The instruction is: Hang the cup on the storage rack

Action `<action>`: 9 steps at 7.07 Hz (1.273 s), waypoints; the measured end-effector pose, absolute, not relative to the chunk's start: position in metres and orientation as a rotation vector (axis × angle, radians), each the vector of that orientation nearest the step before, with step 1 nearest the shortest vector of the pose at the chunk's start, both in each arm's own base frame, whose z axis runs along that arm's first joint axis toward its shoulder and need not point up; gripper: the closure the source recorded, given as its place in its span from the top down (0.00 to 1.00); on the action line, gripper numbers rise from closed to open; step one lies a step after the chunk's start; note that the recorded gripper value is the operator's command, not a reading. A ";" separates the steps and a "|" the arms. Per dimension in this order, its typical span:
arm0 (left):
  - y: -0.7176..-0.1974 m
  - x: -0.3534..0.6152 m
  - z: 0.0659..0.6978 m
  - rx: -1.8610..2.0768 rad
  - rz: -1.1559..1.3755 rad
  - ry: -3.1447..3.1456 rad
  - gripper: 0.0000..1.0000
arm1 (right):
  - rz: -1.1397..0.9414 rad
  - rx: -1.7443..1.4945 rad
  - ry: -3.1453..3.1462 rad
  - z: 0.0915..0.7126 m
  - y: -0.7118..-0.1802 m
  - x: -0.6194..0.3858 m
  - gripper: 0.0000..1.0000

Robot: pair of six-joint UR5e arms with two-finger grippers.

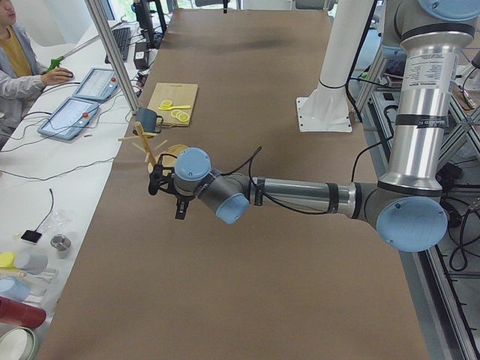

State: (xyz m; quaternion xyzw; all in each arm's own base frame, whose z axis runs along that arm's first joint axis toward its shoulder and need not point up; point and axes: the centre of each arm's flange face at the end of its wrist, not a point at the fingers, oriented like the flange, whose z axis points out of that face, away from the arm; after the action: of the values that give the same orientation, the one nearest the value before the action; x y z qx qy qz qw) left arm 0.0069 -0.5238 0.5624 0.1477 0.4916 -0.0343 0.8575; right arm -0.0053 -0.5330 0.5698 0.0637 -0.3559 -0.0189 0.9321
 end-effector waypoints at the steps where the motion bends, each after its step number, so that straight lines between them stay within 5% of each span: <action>1: -0.508 0.005 0.575 0.301 -0.048 1.026 0.97 | -0.038 0.126 -0.728 0.572 -0.532 -0.005 1.00; 9: -0.464 -0.003 0.646 0.174 0.070 0.858 0.97 | -0.003 0.035 -0.710 0.619 -0.498 0.001 1.00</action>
State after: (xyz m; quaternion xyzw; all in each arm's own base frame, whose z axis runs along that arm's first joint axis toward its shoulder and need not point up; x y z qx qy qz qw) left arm -0.0035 -0.4641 0.6457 0.0844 0.4153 0.0341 0.9051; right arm 0.0006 -0.4980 0.6188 0.0171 -0.3477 -0.0014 0.9375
